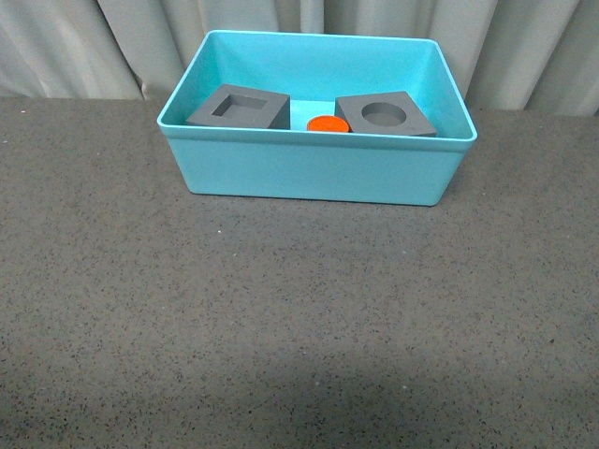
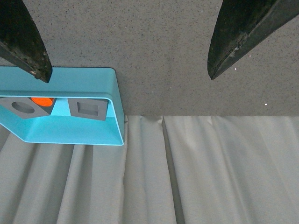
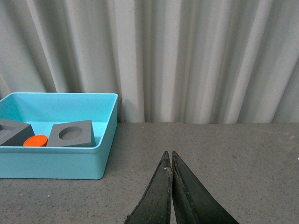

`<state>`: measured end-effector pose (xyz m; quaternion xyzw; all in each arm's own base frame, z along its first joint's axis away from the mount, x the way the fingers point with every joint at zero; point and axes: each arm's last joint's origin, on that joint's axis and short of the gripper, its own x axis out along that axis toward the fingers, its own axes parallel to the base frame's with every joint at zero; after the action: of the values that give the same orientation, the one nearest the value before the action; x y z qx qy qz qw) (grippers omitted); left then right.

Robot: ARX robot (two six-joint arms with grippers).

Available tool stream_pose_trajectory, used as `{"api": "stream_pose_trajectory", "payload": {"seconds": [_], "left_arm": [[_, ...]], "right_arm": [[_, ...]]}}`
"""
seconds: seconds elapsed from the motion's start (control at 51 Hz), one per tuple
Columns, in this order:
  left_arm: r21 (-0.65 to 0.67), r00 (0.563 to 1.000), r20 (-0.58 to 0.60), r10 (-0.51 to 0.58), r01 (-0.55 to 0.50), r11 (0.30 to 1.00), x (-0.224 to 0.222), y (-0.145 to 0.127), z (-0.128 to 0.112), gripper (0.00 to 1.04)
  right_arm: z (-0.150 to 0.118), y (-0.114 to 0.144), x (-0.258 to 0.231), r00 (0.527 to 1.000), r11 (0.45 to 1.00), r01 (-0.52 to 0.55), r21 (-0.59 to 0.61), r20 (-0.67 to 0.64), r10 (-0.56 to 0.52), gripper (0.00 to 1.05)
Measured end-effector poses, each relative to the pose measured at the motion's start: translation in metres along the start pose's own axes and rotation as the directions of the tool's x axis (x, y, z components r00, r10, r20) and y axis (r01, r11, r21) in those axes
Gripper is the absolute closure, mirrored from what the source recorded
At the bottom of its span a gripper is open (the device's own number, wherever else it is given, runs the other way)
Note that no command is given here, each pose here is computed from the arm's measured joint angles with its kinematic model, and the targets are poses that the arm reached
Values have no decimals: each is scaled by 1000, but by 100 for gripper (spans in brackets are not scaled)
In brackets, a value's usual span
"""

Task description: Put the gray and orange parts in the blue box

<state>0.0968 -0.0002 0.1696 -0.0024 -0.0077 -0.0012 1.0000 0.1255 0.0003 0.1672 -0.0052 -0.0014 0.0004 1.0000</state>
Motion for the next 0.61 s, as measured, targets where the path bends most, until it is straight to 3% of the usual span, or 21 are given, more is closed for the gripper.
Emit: {"api": "stream_pose_trajectory", "payload": {"seconds": [0.607], "left_arm": [[0, 1000, 0, 0, 0, 1000, 0, 0, 0, 7]], "right_arm": [[1, 0, -15, 1000, 1000, -1, 0, 5, 1, 104]]}}
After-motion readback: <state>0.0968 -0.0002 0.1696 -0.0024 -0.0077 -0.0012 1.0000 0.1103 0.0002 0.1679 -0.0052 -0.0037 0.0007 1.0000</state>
